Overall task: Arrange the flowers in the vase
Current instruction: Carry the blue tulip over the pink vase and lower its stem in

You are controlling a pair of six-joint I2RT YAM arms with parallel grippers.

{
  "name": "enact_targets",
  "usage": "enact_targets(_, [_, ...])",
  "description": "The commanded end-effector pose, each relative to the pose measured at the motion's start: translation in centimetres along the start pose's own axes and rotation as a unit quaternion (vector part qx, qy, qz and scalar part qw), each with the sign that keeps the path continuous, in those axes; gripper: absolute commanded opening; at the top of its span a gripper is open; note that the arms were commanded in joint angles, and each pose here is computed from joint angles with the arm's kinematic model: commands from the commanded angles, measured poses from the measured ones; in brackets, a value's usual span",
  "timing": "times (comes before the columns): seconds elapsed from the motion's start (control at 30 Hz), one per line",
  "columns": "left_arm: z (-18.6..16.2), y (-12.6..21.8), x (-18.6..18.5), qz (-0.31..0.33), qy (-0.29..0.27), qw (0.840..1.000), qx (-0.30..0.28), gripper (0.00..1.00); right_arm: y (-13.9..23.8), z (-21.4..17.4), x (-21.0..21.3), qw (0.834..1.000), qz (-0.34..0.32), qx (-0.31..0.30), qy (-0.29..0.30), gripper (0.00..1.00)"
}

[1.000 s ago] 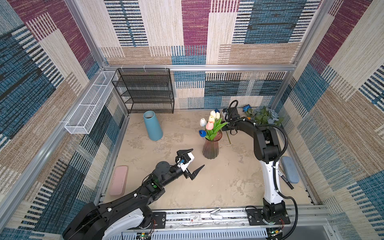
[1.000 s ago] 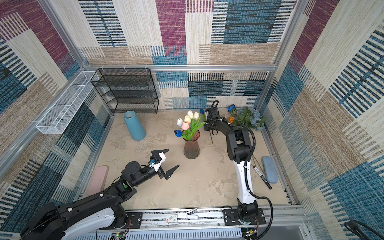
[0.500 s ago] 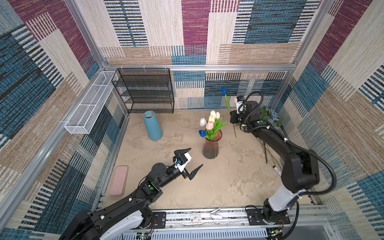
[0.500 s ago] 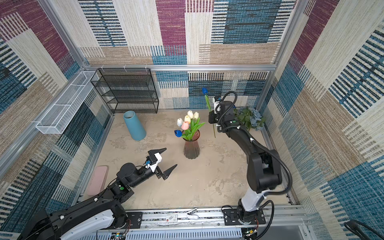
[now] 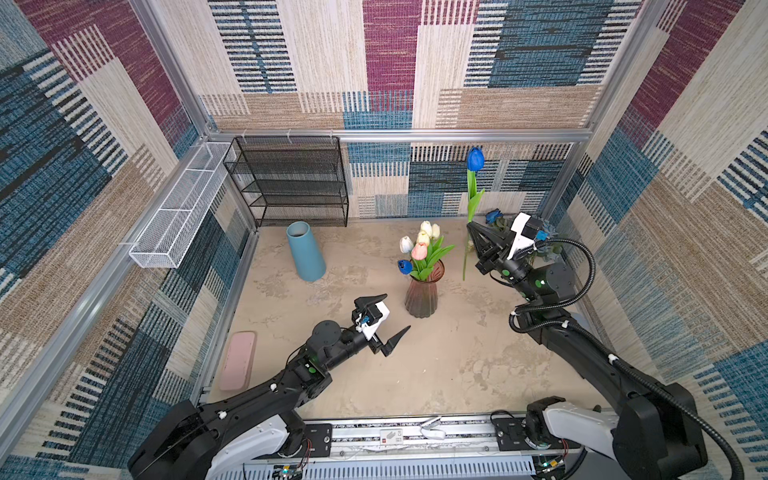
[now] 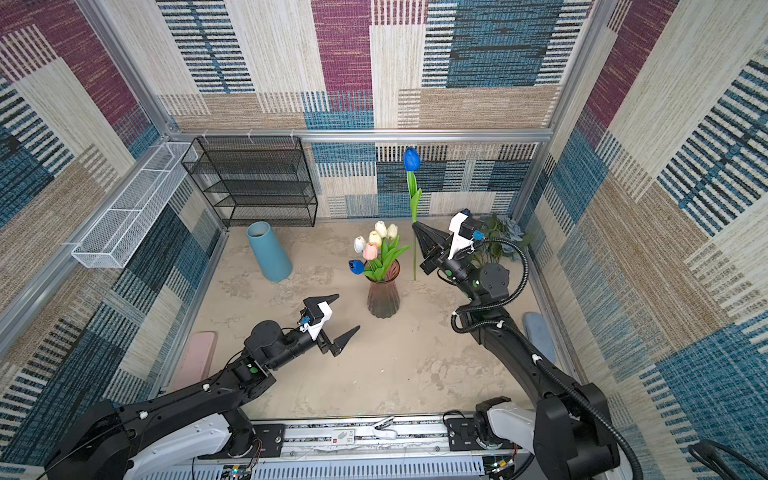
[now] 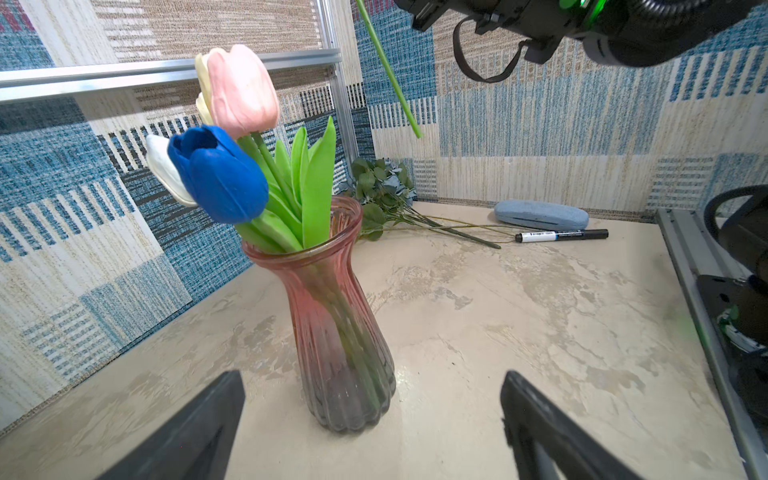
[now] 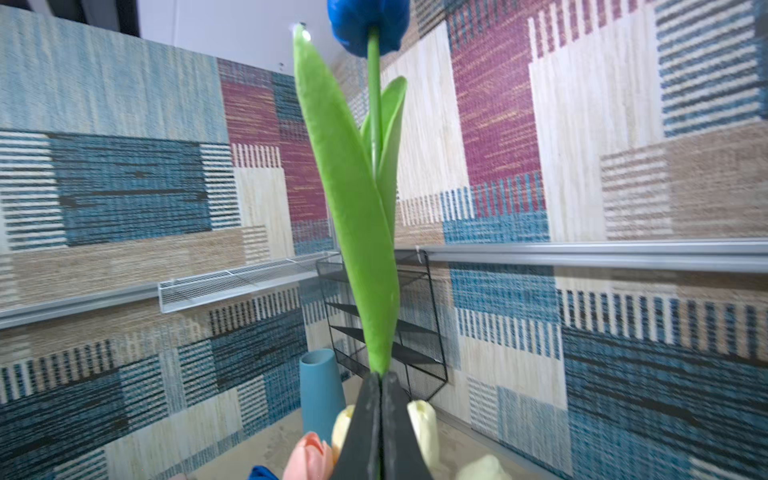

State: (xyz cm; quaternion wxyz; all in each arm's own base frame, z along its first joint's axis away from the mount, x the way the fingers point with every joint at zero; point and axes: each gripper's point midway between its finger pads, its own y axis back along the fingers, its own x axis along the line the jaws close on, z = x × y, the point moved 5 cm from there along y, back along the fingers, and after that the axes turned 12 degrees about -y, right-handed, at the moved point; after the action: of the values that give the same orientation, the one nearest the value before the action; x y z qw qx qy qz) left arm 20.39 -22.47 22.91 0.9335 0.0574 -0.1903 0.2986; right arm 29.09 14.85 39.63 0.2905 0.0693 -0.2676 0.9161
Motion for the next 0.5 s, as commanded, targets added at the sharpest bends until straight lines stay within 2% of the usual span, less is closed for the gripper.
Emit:
enact_targets(0.0, [1.1, 0.0, 0.1, -0.001, 0.012, 0.999, -0.031, 0.99, -0.2, 1.0, 3.0, 0.994, 0.097, -0.046, 0.019, 0.0])
enact_targets(0.27, [0.7, 0.6, 0.1, 0.007, 0.018, 1.0, -0.024, 0.99, -0.9, -1.8, 2.3, 0.987, 0.143, -0.071, 0.03, 0.0])
enact_targets(0.47, [0.5, 1.1, 0.1, 0.012, 0.016, 1.0, -0.012, 0.99, -1.7, -3.7, 0.9, 0.985, 0.147, -0.08, 0.044, 0.0])
